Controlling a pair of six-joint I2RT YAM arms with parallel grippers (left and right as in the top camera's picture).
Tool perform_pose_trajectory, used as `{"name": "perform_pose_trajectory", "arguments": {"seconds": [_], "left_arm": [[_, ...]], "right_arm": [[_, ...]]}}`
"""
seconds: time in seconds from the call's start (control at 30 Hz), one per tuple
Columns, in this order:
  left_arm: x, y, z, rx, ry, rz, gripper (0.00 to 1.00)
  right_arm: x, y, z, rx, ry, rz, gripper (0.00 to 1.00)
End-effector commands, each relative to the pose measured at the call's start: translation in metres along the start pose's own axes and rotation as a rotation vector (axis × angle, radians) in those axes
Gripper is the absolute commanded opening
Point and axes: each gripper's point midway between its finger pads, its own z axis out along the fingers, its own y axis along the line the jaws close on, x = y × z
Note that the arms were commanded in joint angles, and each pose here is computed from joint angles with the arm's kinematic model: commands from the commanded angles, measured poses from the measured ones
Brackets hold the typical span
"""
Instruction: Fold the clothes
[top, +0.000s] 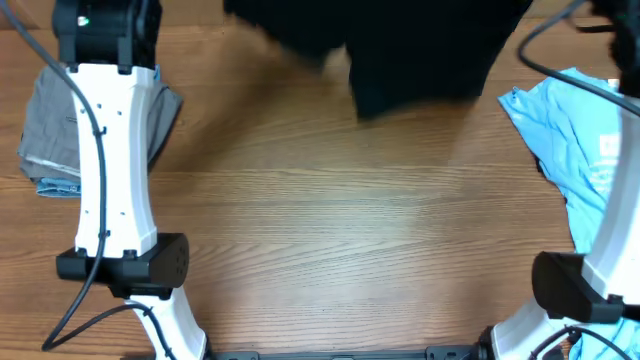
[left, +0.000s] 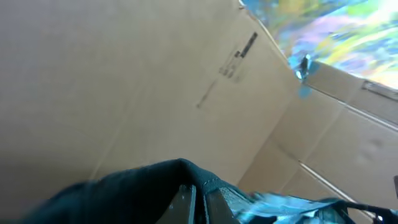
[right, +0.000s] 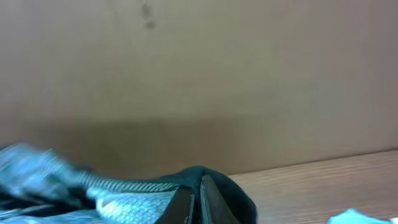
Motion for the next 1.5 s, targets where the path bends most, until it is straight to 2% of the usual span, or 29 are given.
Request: {"name": "perform_pose_trajectory", "arguments": {"seconds": [0.0, 0.1, 0.13, 0.23, 0.33, 0.37, 0.47, 0.57, 0.67, 0.9, 1.03, 1.3, 1.47], "left_arm": [[0.011, -0.012, -0.019, -0.02, 0.086, -0.004, 0.04], [0.072, 0.044, -0.028, -0.249, 0.287, -0.042, 0.04], [0.103, 0.076, -0.038, -0.395, 0.386, -0.056, 0.04], [0.172, 0.139, -0.066, -0.688, 0.615, -0.1, 0.04], [0.252, 0.182, -0.083, -0.81, 0.885, -0.193, 0.04], [0.271, 0.19, -0.088, -0.834, 0.95, -0.222, 0.04], [0.325, 0.211, -0.111, -0.915, 1.149, -0.315, 0.04], [0.359, 0.227, -0.13, -0.973, 1.29, -0.358, 0.04], [0.369, 0.231, -0.133, -0.971, 1.325, -0.366, 0.04], [0.369, 0.231, -0.133, -0.97, 1.325, -0.366, 0.04], [0.361, 0.227, -0.133, -0.957, 1.315, -0.341, 0.04], [0.322, 0.245, -0.154, -1.107, 1.249, -0.207, 0.04], [0.302, 0.269, -0.175, -1.222, 1.242, -0.113, 0.04]], "right_arm": [[-0.006, 0.015, -0.032, -0.081, -0.005, -0.049, 0.04], [0.047, 0.006, -0.019, -0.061, 0.196, -0.03, 0.04], [0.071, 0.001, -0.015, -0.045, 0.288, -0.017, 0.04], [0.146, -0.012, -0.005, -0.014, 0.558, 0.026, 0.04], [0.24, -0.017, 0.001, -0.038, 0.866, 0.107, 0.04], [0.26, -0.02, 0.0, -0.033, 0.929, 0.123, 0.04], [0.31, -0.026, -0.006, -0.009, 1.078, 0.147, 0.04], [0.335, -0.023, -0.017, -0.001, 1.173, 0.148, 0.04], [0.343, -0.015, -0.027, -0.002, 1.224, 0.129, 0.04], [0.357, 0.017, -0.039, -0.046, 1.281, 0.056, 0.04], [0.367, 0.021, -0.039, 0.0, 1.297, 0.068, 0.04], [0.433, 0.038, -0.052, 0.067, 1.418, 0.089, 0.04], [0.479, 0.073, -0.065, 0.084, 1.45, 0.068, 0.04]]}}
